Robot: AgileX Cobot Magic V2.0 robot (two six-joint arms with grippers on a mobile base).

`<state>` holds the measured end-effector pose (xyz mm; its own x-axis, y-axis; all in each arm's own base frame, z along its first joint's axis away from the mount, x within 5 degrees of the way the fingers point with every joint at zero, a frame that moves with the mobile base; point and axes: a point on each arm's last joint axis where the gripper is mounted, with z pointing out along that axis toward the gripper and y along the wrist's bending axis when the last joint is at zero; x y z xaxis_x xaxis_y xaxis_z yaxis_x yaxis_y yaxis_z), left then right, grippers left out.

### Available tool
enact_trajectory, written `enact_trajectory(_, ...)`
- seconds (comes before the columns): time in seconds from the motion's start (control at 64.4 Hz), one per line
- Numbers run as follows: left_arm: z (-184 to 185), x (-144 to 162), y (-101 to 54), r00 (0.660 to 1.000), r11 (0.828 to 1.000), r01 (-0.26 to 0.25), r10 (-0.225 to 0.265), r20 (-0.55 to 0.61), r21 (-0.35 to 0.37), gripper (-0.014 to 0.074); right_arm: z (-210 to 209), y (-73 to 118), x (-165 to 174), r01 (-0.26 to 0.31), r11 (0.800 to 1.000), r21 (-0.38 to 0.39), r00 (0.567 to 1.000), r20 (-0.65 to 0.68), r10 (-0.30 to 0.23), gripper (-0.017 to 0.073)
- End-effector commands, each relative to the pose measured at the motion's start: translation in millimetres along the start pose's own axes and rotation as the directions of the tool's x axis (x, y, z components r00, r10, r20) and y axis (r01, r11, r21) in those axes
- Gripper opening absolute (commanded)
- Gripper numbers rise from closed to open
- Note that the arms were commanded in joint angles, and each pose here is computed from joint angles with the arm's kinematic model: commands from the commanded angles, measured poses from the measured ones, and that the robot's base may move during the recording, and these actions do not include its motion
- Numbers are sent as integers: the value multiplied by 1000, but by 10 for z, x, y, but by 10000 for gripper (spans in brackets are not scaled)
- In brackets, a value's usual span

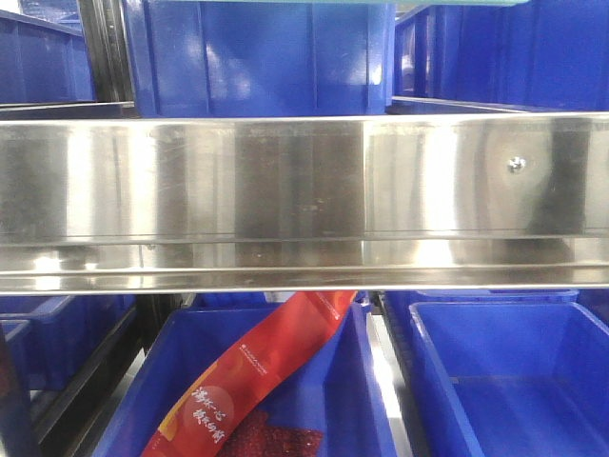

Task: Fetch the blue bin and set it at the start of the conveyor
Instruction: 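Lift the teal bin with both grippers and pull it off the shelf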

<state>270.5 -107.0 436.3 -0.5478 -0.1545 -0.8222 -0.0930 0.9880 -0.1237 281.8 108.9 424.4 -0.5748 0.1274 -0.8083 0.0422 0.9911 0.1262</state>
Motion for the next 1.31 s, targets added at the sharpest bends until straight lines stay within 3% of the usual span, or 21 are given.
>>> enact_trajectory(0.0, -58, -56, 15, 999, 1000, -5, 5, 54, 8, -111, -91, -19, -69, 19, 1000, -4, 998, 60, -19, -154)
enact_trajectory(0.202, -58, -67, 26, 998, 1000, -20, 20, 66, -5, -111, -91, -21, -71, 21, 1000, -2, 998, 62, -21, -154)
enact_trajectory(0.295, -59, -68, 27, 993, 995, -94, 95, 67, -11, -111, -92, -24, -74, 39, 999, 3, 997, 65, -39, -154)
enact_trajectory(1.29, -59, -79, 26, 992, 995, -100, 101, 79, -11, -111, -100, 13, -146, 65, 997, -30, 987, 147, -60, -154)
